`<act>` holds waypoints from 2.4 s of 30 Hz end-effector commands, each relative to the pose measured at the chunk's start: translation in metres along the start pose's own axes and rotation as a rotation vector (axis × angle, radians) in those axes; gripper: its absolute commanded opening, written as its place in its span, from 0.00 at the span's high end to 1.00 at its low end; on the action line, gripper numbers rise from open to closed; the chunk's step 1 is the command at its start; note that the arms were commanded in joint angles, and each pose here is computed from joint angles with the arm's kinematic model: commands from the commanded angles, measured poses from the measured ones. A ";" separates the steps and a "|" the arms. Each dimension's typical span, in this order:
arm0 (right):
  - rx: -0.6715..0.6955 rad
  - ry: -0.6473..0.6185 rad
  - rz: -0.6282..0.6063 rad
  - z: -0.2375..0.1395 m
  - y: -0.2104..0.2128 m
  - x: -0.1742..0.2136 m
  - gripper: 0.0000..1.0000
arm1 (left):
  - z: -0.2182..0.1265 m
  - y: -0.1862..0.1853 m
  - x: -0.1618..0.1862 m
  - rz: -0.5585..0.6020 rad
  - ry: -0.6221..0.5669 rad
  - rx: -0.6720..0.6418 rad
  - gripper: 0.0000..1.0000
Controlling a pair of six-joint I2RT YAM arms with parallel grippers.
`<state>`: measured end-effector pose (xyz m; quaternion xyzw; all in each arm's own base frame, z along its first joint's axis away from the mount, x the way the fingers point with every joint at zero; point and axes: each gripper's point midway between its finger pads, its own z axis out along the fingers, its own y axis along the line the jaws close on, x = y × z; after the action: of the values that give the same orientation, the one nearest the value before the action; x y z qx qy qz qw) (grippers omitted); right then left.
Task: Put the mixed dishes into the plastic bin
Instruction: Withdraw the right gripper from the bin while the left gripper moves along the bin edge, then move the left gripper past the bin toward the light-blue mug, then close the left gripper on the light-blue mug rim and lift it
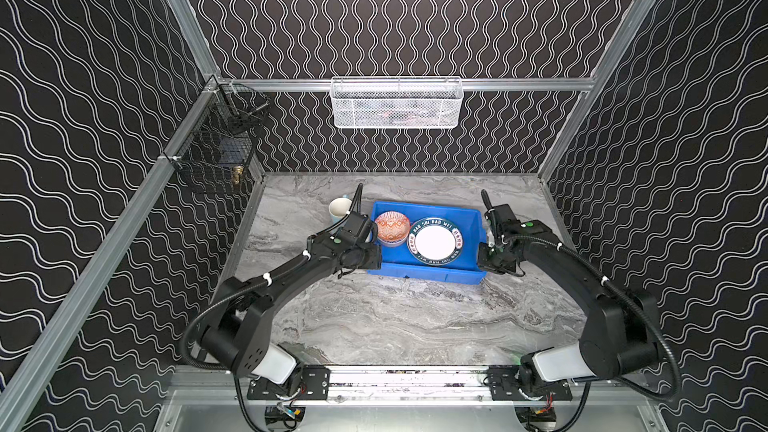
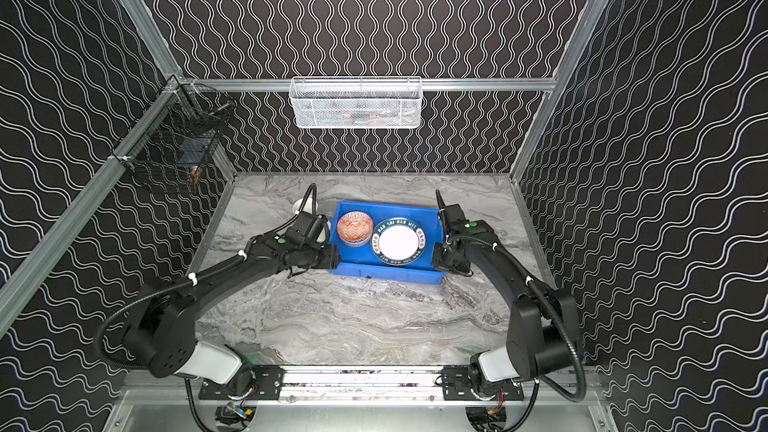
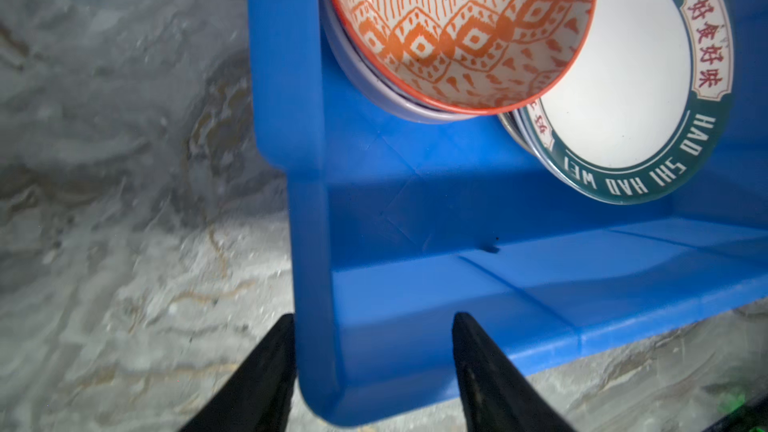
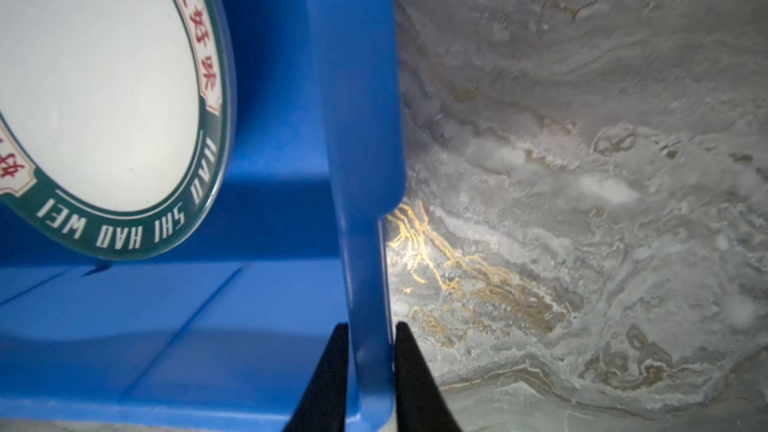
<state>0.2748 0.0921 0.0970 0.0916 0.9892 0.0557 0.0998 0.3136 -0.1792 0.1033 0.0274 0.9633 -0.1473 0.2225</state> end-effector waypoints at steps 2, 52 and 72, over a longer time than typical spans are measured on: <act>-0.001 0.048 0.032 0.004 0.006 0.032 0.77 | -0.008 -0.001 0.041 -0.013 0.082 0.021 0.38; -0.051 -0.184 -0.171 -0.100 0.058 -0.028 0.37 | -0.026 0.112 -0.143 -0.270 -0.143 -0.194 0.18; -0.036 -0.127 -0.116 -0.079 0.046 -0.046 0.37 | 0.052 0.163 -0.169 -0.321 -0.052 -0.250 0.36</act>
<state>0.3099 0.1175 0.1882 0.0369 0.9832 0.0538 0.1704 0.5043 -0.0383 0.0900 -0.1664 0.9586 -0.0647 0.2218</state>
